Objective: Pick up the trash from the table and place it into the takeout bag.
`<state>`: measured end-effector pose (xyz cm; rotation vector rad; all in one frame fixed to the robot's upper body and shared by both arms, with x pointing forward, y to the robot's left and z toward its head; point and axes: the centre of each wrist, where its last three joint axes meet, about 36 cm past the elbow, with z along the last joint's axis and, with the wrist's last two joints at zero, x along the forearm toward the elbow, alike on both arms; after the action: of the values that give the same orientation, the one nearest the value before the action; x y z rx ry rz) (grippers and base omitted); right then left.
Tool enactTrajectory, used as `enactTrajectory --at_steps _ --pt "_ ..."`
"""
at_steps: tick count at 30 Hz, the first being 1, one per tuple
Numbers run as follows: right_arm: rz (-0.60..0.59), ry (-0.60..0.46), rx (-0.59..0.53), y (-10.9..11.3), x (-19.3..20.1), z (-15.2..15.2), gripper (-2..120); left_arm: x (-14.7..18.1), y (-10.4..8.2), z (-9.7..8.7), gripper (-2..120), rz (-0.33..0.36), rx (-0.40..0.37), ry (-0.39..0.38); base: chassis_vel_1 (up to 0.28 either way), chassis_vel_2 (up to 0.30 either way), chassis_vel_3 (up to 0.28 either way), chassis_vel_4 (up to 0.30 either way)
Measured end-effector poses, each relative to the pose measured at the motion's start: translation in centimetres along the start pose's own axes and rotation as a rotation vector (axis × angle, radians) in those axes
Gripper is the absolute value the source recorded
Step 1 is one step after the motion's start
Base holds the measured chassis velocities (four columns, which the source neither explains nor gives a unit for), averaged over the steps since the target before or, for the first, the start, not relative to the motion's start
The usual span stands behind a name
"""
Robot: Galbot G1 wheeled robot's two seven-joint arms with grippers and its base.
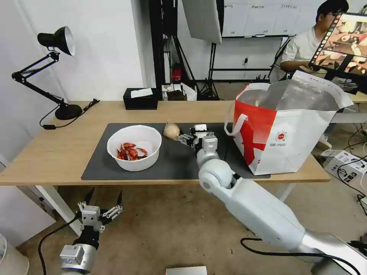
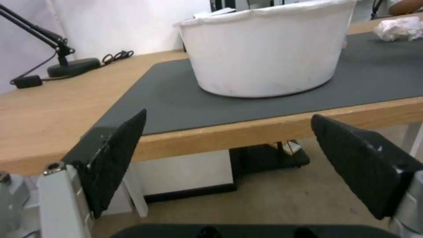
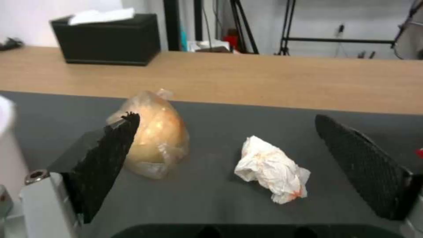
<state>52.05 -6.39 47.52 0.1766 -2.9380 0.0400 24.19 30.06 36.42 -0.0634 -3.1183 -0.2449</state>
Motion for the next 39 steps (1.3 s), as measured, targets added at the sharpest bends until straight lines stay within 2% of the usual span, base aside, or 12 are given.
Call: enactTrajectory --at_steps 10,19,35,39 --pt "0.114 0.043 0.036 1.7 -4.1 0.4 100 0.2 -0.2 -0.2 100 0.002 0.002 -0.003 0.000 0.000 0.000 0.000" --pt "0.201 0.113 0.052 0.6 -8.2 1.5 100 0.3 -0.3 -0.3 100 -0.004 0.008 -0.007 0.000 0.000 0.000 0.000" --pt "0.211 0.185 0.056 0.0 -10.1 2.8 100 0.3 -0.4 -0.5 100 -0.002 0.010 -0.016 0.000 0.000 0.000 0.000" --pt "0.208 0.199 0.045 0.3 -10.2 2.9 92 0.3 -0.4 -0.6 100 -0.001 0.010 -0.018 0.000 0.000 0.000 0.000"
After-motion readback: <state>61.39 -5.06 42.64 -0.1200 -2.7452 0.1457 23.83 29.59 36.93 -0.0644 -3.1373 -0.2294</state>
